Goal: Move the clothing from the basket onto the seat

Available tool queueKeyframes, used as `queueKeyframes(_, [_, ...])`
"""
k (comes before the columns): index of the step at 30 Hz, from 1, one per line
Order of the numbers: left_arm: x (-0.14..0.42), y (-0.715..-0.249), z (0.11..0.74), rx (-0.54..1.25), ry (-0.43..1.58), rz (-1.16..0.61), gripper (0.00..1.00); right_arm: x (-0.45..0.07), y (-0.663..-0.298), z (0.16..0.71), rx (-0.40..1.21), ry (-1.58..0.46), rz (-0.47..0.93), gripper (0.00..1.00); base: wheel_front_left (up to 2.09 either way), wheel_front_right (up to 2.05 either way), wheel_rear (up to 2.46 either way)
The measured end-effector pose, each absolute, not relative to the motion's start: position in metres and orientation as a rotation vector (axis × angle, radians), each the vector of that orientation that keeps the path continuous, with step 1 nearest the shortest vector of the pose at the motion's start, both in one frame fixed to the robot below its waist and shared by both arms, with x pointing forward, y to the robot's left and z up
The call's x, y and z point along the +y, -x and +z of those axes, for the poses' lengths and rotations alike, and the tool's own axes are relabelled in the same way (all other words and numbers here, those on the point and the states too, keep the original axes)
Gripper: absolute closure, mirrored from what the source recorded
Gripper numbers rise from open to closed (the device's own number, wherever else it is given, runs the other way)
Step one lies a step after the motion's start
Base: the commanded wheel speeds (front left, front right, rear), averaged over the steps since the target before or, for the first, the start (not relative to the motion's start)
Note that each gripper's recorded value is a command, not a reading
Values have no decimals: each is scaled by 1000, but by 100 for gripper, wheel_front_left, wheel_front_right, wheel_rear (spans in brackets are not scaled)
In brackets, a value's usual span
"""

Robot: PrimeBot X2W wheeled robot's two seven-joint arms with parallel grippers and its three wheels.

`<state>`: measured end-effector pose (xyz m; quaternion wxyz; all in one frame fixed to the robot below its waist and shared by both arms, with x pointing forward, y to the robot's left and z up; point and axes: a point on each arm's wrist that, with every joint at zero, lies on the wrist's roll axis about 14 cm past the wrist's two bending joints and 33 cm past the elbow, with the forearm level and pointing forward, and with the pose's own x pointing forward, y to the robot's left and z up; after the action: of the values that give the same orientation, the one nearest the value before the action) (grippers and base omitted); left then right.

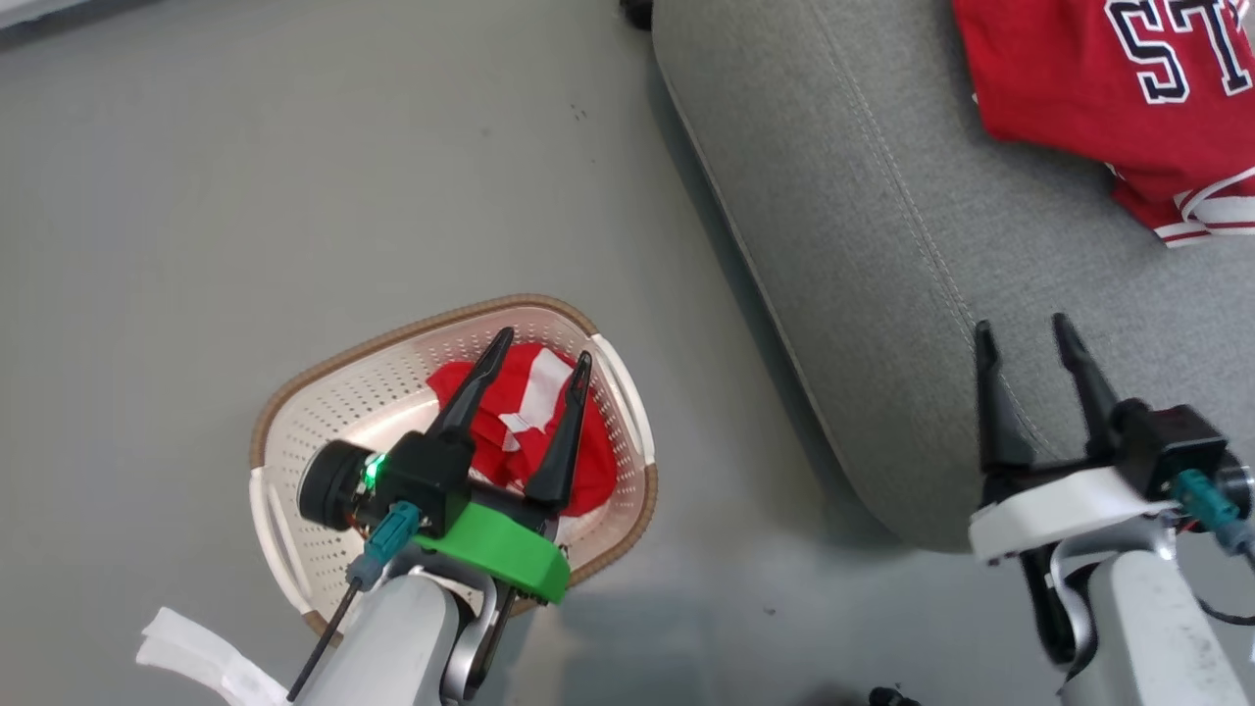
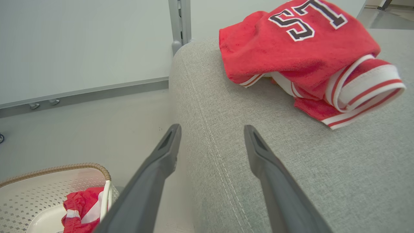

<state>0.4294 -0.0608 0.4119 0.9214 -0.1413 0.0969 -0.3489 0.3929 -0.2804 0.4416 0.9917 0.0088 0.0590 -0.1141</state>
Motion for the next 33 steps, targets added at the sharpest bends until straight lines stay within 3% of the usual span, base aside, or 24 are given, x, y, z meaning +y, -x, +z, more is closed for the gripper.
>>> queueKeyframes(7, [-8,-417,427,188,289,-534,0,-187,-396,450,96,-60,61,0,0,0,0])
queueKeyframes(13, [44,-400,444,151,261,-369,0,-148,-389,476,24,-91,173,0,0,0,0])
queueKeyframes(27, [128,-343,530,-126,249,-103,0,-133,-356,548,-195,-106,213,0,0,0,0])
queueKeyframes(33, [141,-311,524,-122,204,-55,0,-137,-335,551,-209,-101,201,0,0,0,0])
